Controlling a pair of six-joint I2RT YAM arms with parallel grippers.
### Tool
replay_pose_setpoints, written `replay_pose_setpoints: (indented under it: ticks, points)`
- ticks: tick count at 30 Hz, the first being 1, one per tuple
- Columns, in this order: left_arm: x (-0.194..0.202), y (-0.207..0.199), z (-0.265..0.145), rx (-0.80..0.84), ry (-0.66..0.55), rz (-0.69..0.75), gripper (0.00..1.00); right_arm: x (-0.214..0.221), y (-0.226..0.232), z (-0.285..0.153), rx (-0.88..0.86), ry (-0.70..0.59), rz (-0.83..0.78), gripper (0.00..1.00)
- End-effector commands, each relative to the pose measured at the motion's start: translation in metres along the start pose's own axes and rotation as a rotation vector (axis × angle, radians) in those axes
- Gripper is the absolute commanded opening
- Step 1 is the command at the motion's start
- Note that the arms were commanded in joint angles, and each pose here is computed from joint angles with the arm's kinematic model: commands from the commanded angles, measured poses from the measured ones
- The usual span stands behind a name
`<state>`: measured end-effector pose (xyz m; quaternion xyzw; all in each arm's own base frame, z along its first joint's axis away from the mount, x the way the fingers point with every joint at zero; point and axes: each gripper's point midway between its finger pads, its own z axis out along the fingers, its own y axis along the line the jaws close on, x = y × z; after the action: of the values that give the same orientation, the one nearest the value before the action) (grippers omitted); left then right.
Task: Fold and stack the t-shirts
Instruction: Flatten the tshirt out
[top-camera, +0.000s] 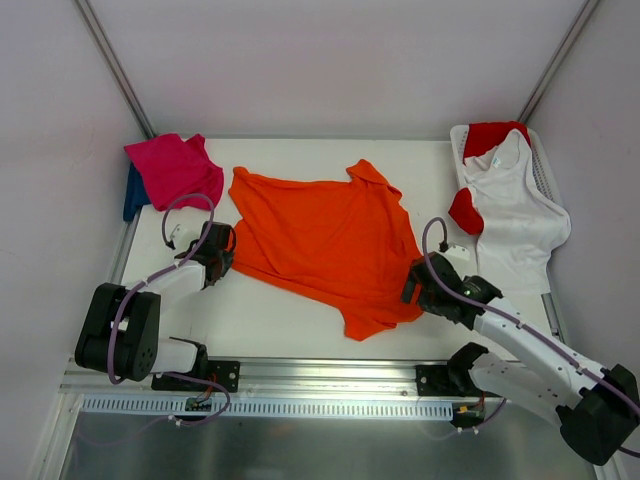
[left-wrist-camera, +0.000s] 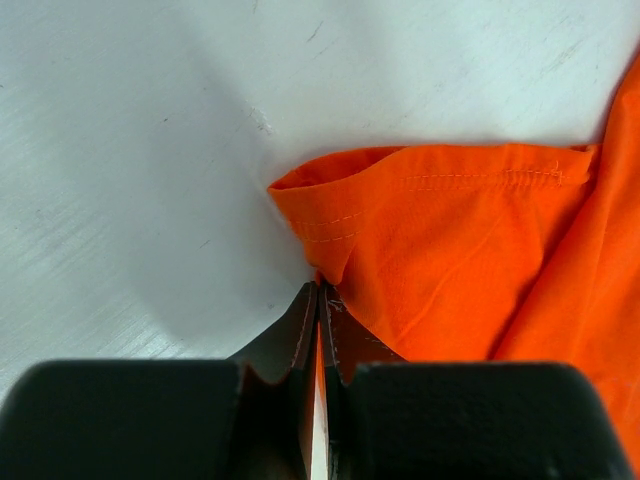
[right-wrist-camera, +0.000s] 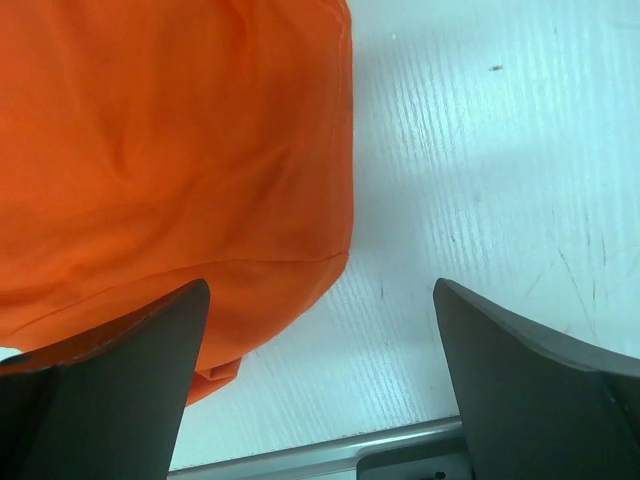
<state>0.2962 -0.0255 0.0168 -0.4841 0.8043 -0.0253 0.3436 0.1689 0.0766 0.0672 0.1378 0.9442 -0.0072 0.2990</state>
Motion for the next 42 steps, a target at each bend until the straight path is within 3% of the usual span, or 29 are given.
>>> replay_pose_setpoints:
  ticks: [1,10,15,22,27,39,42]
  points:
    - [0.001,0.006,0.002,-0.023,0.007,0.013,0.0,-0.018,-0.002,-0.016,0.034,-0.019,-0.018,1.0]
    - [0.005,0.005,0.005,-0.019,0.02,0.012,0.0,0.033,0.062,-0.051,-0.27,0.158,-0.063,1.0]
    - [0.012,0.007,0.008,-0.019,0.048,0.015,0.0,0.072,0.08,-0.052,-0.251,0.248,-0.171,1.0]
    - [0.014,0.012,0.007,-0.014,0.048,0.028,0.0,0.109,0.076,-0.023,-0.247,0.308,-0.124,0.99]
    - [0.017,0.015,0.006,-0.013,0.055,0.032,0.0,0.116,0.071,-0.005,-0.223,0.287,-0.13,1.0]
    - [0.015,0.014,0.006,-0.009,0.048,0.031,0.0,0.089,0.063,0.027,-0.182,0.196,-0.087,0.89]
    - [0.015,0.014,0.007,-0.011,0.051,0.034,0.0,0.084,0.069,0.034,-0.178,0.207,-0.083,0.73]
